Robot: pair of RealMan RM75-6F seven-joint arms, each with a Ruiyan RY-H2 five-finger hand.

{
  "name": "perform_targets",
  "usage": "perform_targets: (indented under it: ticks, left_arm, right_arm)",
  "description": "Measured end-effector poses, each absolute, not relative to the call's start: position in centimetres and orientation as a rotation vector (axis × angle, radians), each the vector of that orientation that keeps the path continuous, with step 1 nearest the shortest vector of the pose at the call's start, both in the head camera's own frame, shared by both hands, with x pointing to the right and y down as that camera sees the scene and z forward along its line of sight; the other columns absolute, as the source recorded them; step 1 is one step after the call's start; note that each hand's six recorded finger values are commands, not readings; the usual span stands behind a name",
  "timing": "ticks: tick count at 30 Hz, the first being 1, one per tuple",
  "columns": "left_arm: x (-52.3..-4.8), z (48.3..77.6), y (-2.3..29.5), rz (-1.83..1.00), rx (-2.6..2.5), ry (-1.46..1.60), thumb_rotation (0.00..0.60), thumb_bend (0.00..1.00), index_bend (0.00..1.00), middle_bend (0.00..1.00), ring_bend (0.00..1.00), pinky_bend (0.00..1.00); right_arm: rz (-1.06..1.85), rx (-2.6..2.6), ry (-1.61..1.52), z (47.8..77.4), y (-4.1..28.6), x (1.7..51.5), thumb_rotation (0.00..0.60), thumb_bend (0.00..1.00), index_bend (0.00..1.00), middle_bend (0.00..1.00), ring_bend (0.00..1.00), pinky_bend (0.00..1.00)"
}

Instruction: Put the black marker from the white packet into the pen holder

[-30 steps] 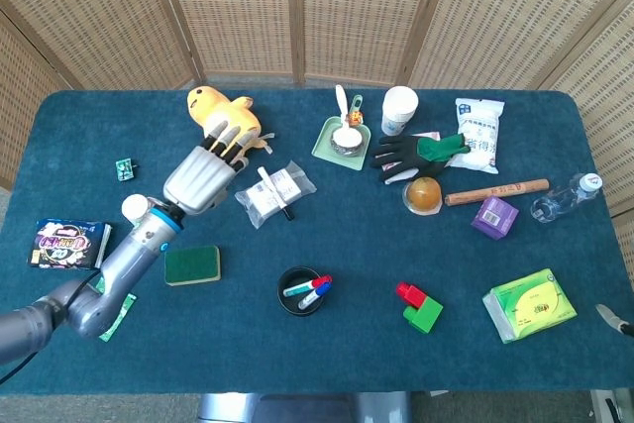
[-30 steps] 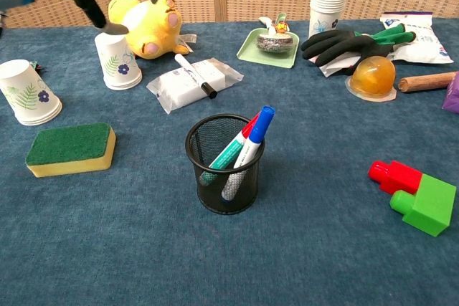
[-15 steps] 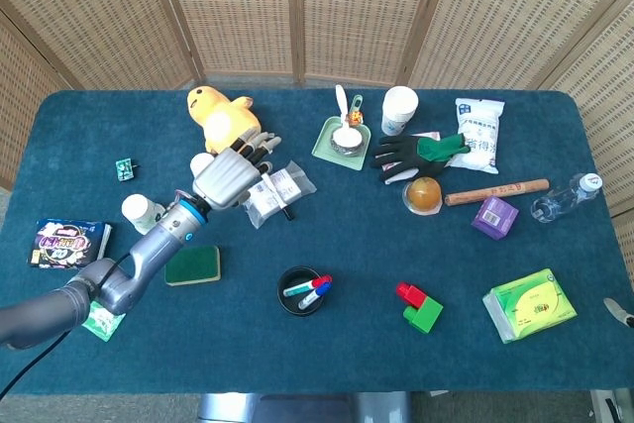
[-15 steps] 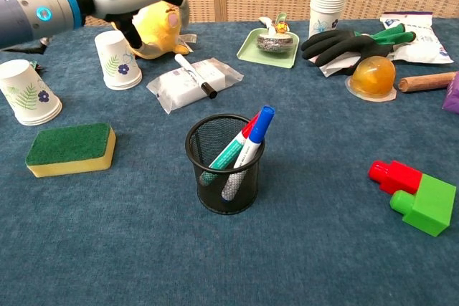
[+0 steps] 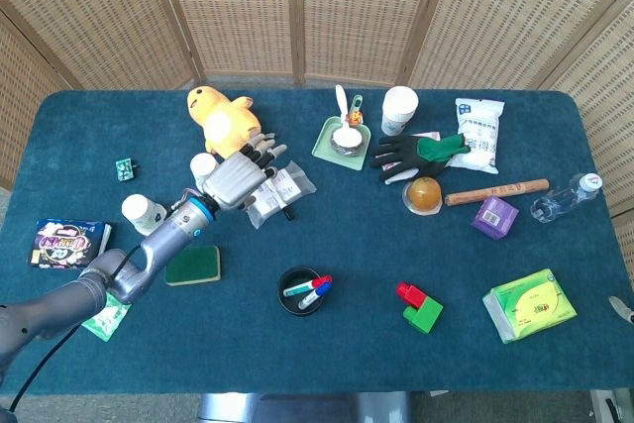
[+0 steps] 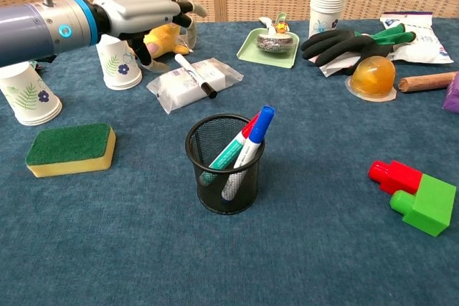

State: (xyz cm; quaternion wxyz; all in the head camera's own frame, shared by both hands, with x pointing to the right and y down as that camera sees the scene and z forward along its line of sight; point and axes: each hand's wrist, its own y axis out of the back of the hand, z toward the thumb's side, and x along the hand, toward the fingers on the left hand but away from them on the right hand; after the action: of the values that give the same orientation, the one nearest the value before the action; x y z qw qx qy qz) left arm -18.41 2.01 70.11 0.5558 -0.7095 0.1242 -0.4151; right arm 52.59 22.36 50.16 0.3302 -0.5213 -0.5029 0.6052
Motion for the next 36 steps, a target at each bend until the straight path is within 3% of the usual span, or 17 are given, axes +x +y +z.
perform_targets:
  ticks: [36]
  left_arm:
    - [-14.6,72.7,1.7,-1.017,-1.674,0.221,0.6,0.32,0.33,0.0,0.0,0.06]
  right_arm:
    - [1.611,-1.336,-1.348,50.0,22.5,53.8,0.6,0.0,0.18,0.0,0.0,0.0]
